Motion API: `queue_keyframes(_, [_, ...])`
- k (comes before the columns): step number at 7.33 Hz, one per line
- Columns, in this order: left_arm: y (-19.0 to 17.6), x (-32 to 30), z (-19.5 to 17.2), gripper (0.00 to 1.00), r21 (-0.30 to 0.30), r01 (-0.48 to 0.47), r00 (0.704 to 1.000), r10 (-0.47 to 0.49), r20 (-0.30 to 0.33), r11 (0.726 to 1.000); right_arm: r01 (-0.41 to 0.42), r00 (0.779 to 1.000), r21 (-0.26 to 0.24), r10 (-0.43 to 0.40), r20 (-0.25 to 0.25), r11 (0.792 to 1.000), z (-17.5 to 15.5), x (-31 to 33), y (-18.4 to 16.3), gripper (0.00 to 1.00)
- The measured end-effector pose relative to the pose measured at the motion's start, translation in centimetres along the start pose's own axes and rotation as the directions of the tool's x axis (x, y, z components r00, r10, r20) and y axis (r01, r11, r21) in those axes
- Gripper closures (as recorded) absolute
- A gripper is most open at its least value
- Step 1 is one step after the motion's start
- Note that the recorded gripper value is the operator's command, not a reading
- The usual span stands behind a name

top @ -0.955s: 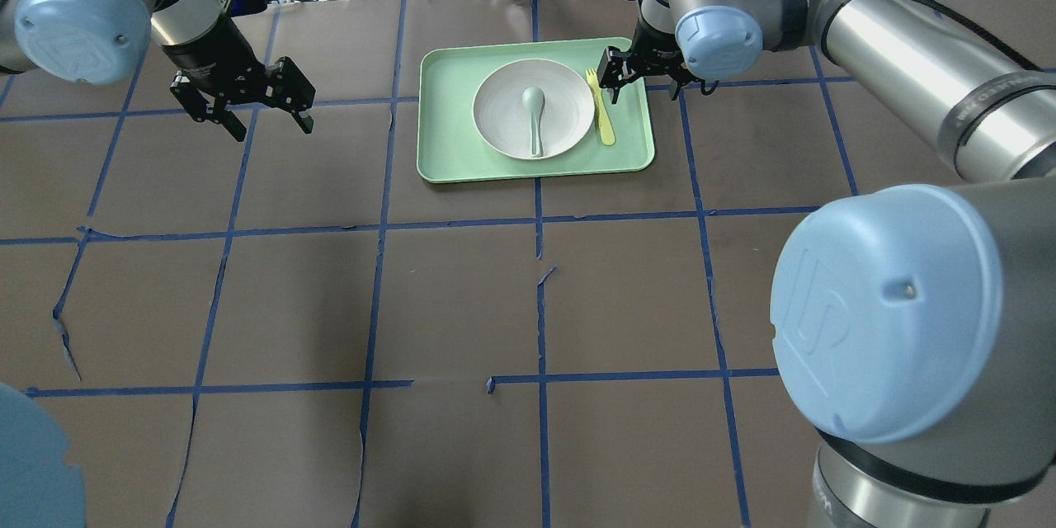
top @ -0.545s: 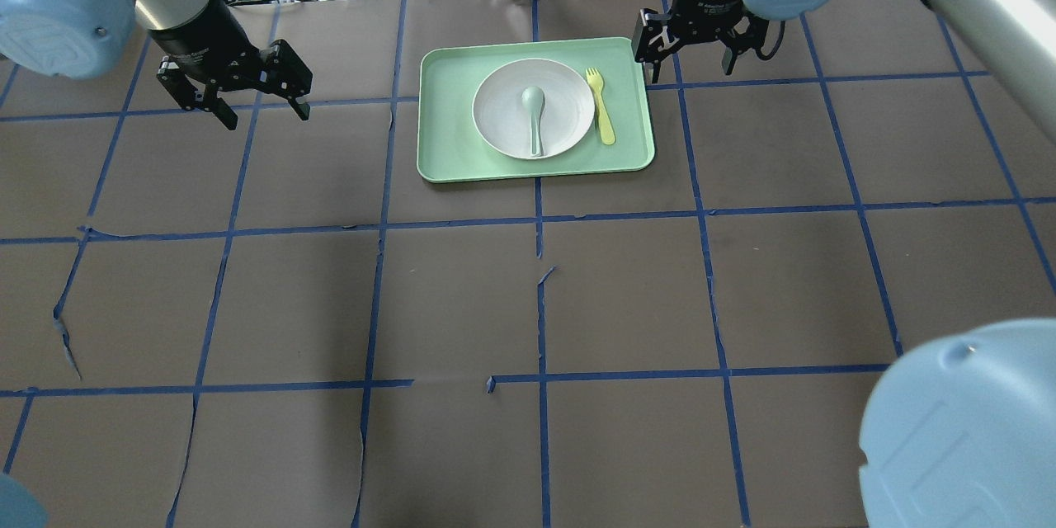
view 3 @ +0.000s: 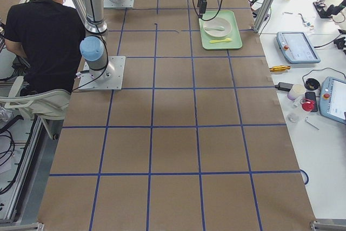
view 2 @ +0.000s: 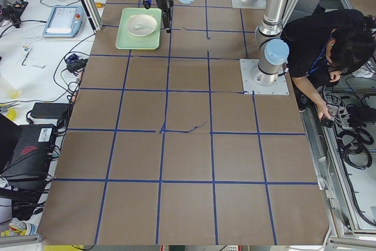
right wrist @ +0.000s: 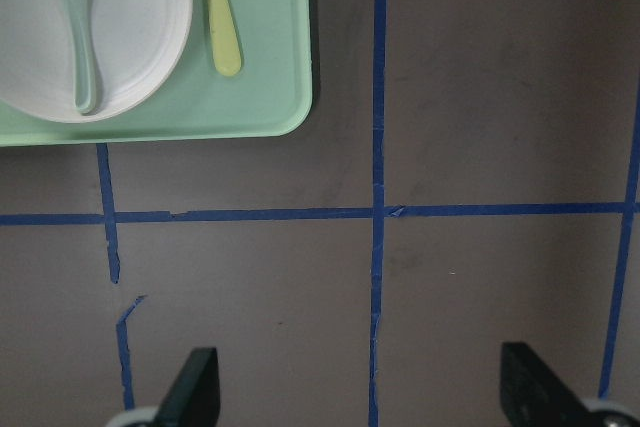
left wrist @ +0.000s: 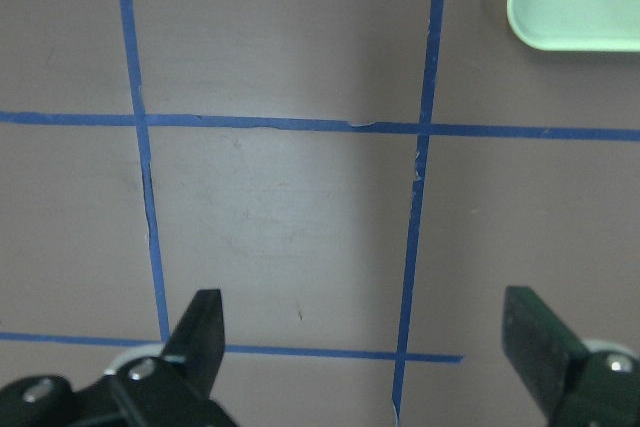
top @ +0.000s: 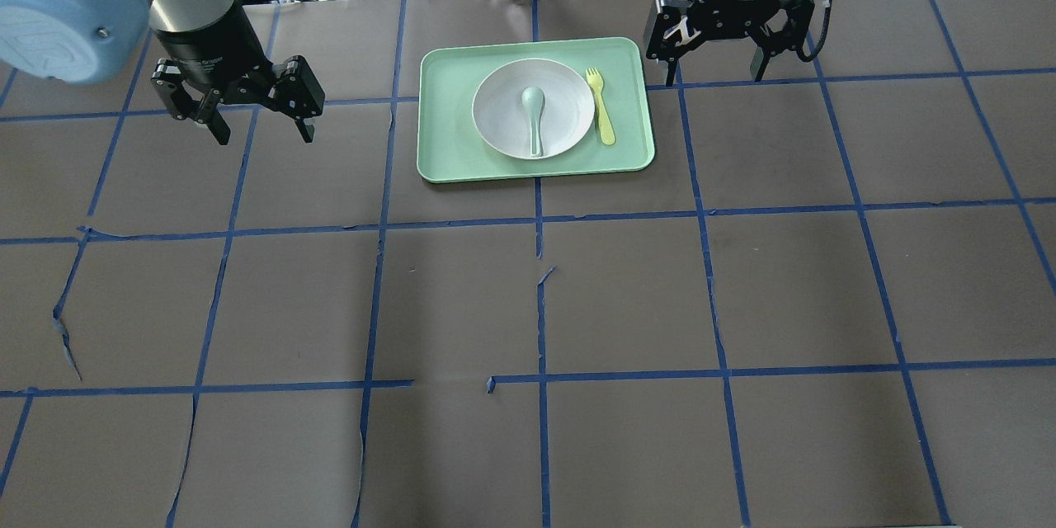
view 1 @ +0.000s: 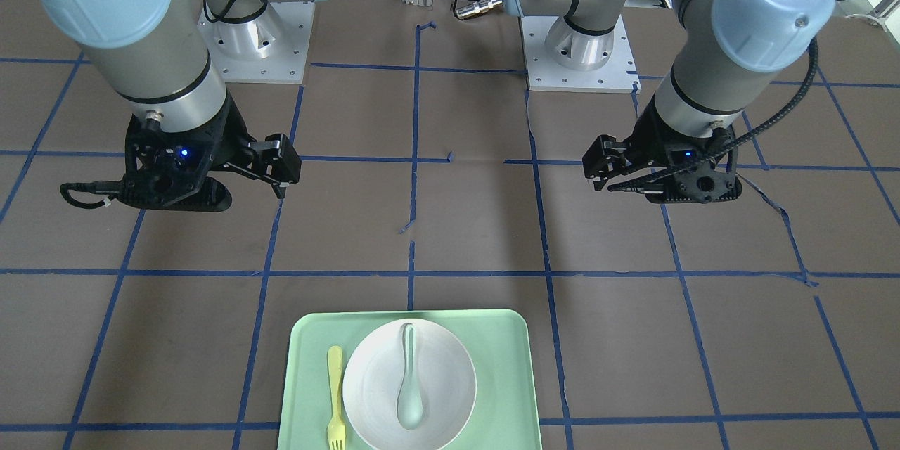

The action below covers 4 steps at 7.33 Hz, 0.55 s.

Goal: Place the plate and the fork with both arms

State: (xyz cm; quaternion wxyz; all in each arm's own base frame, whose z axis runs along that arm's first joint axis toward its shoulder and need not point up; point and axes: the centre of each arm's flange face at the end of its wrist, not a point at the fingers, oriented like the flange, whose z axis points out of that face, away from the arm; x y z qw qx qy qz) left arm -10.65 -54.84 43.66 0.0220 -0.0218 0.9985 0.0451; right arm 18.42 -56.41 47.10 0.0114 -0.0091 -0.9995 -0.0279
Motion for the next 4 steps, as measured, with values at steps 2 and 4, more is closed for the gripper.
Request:
queue_keyframes(2, [0.3,0.8,-0.6,0.0,0.012,0.024,0.999,-0.024,-0.037,1.0,0.0,1.0,-0.012,0.0,0.009,1.0,-1.4,-0.2,1.8,0.0])
queue_keyframes(4, [0.6,0.9,-0.9,0.0,0.019,0.028,0.999,-0.027,-0.045,0.999,0.006,1.0,-0.021,-0.006,0.014,1.0,-1.3,-0.6,2.4,0.0])
